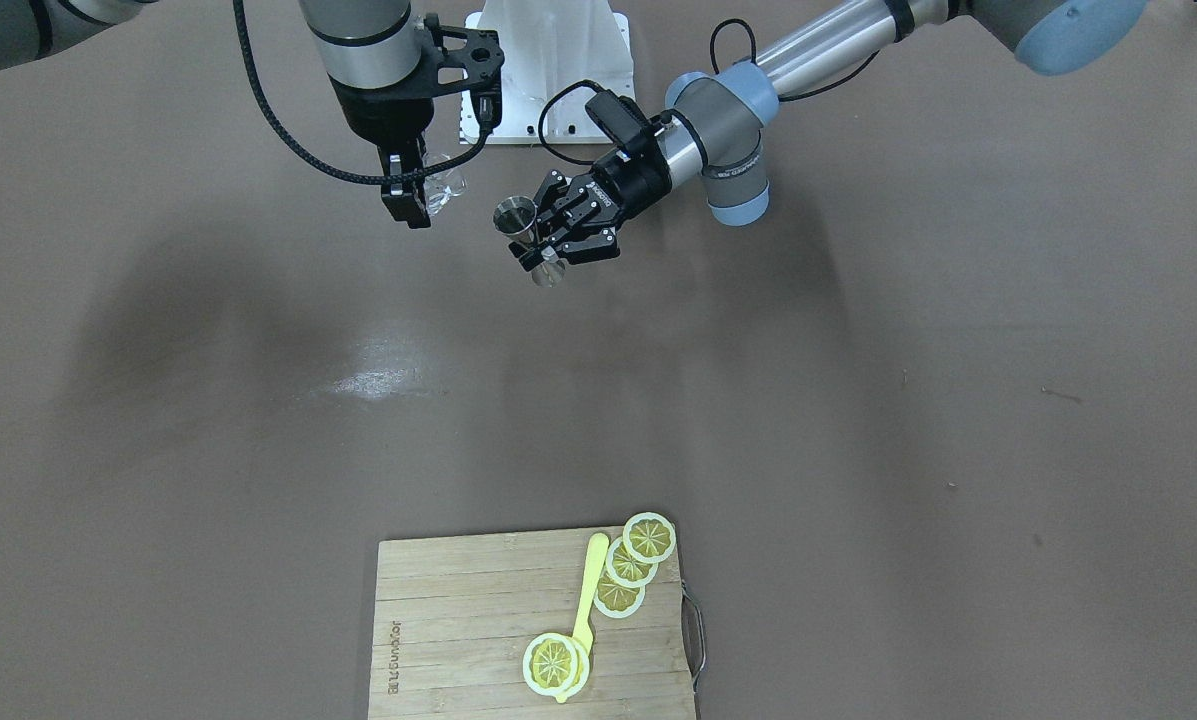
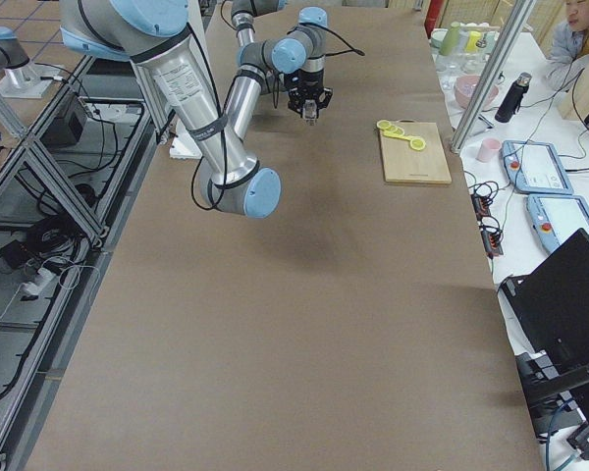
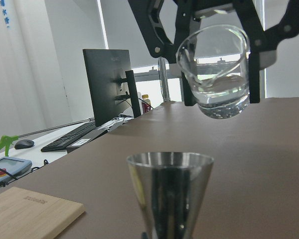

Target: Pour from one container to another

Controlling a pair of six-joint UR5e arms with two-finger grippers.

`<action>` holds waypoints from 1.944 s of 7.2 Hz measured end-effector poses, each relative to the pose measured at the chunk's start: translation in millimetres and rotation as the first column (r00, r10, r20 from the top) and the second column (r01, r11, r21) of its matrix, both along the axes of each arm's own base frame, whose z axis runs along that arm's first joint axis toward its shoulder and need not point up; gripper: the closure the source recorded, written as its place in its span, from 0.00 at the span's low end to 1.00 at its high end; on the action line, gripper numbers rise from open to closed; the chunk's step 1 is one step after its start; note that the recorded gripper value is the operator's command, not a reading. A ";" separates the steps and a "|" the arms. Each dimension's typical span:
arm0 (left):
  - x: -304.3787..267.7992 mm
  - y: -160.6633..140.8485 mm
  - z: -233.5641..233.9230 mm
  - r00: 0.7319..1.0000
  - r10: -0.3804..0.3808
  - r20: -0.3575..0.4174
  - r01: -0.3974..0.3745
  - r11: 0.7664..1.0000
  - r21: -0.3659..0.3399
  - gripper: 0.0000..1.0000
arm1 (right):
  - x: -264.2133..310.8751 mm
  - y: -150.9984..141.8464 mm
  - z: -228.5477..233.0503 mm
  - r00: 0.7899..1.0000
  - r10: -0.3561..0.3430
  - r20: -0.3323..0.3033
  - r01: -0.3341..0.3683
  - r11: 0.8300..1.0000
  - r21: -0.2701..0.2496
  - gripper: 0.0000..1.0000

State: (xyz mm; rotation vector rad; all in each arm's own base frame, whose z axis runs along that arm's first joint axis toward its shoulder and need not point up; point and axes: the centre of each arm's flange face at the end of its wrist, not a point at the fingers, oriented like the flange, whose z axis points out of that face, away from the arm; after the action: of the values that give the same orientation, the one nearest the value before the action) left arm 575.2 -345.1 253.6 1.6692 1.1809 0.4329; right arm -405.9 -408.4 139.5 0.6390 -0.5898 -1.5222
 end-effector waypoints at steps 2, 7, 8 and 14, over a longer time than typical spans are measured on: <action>0.3 0.5 -0.1 1.000 0.001 0.000 -0.001 1.000 0.000 1.00 | -2.1 1.1 1.4 1.000 -0.008 -0.005 0.008 1.000 0.013 1.00; 0.6 0.6 0.3 1.000 0.001 0.001 -0.001 1.000 0.000 1.00 | -13.2 2.0 -7.4 1.000 -0.025 -0.010 0.025 1.000 0.015 1.00; 0.7 0.5 0.5 1.000 0.001 0.001 -0.001 1.000 0.000 1.00 | -16.4 0.8 -9.7 1.000 -0.026 -0.017 0.026 1.000 0.009 1.00; 0.8 0.5 0.6 1.000 0.001 0.002 -0.001 1.000 -0.001 1.00 | -24.8 -1.5 -16.8 0.994 -0.036 -0.105 0.030 0.998 -0.056 1.00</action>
State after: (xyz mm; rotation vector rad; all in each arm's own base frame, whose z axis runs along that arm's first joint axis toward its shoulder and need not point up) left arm 576.0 -344.6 254.1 1.6674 1.1806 0.4346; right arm -430.8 -410.0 122.7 0.5053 -0.5610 -1.5554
